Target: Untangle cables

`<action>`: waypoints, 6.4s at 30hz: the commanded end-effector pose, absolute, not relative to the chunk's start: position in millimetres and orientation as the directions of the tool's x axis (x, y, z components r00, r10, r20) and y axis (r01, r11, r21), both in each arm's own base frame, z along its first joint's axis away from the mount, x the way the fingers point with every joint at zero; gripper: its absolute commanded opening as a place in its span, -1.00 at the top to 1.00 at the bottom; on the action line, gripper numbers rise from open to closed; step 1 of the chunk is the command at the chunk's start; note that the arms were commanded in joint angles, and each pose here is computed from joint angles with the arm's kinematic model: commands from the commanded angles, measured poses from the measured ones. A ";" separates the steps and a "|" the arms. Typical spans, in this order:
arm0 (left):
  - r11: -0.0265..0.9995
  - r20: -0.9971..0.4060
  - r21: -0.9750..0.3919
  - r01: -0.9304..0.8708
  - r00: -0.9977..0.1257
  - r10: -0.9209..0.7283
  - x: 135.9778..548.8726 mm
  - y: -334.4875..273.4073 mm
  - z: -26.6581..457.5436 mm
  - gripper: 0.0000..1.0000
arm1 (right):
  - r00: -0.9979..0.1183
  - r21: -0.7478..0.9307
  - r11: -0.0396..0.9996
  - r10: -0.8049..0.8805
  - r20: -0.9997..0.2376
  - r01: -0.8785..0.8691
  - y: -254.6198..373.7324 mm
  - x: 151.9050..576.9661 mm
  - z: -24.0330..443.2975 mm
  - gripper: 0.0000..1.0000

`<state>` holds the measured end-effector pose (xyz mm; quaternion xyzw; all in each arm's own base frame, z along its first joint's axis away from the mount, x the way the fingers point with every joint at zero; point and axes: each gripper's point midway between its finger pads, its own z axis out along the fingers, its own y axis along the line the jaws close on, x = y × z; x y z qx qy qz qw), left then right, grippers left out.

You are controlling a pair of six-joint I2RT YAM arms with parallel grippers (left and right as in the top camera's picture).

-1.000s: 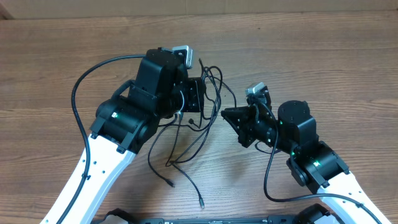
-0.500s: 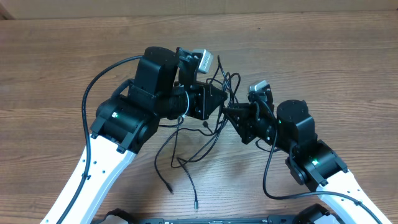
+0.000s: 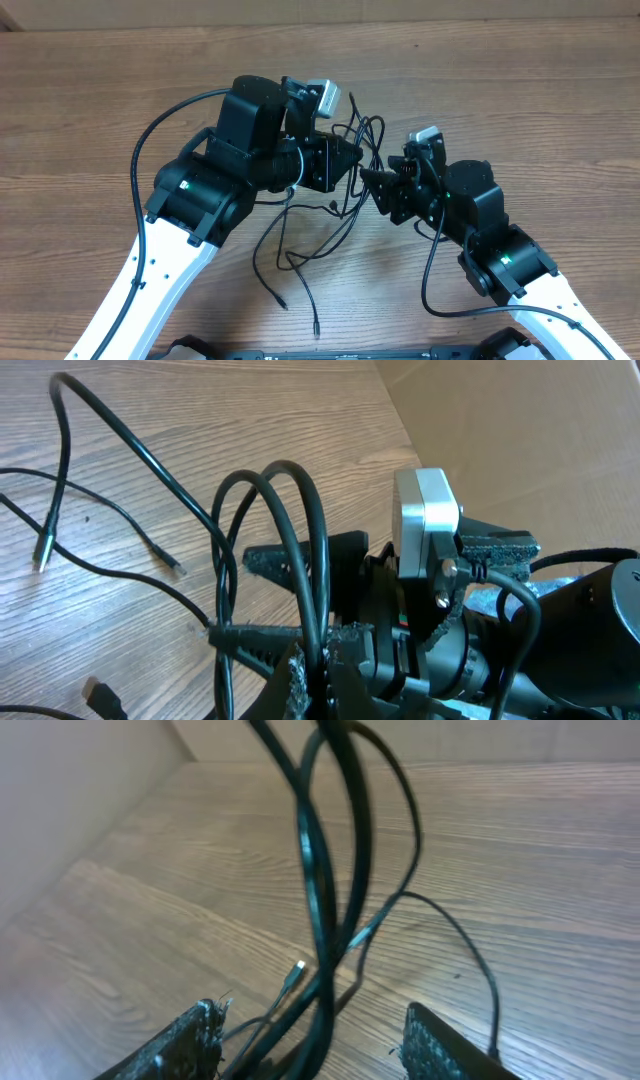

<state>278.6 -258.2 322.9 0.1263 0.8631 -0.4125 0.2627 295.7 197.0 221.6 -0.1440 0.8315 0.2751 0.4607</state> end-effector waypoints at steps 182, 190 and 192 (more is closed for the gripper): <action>0.309 -0.729 0.236 0.922 -0.043 0.684 303.6 -230.9 285.0 0.92 | -0.459 0.405 0.554 0.045 -0.887 -0.727 222.1 234.1 289.4 0.92; 0.352 -0.711 0.244 0.904 -0.080 0.699 309.4 -223.6 282.2 0.92 | -0.461 0.407 0.552 0.045 -0.886 -0.728 222.3 233.8 289.2 0.92; 0.449 -0.698 0.257 0.856 -0.157 0.698 322.9 -212.7 281.8 0.92 | -0.463 0.409 0.543 0.042 -0.885 -0.733 223.3 232.1 289.5 0.92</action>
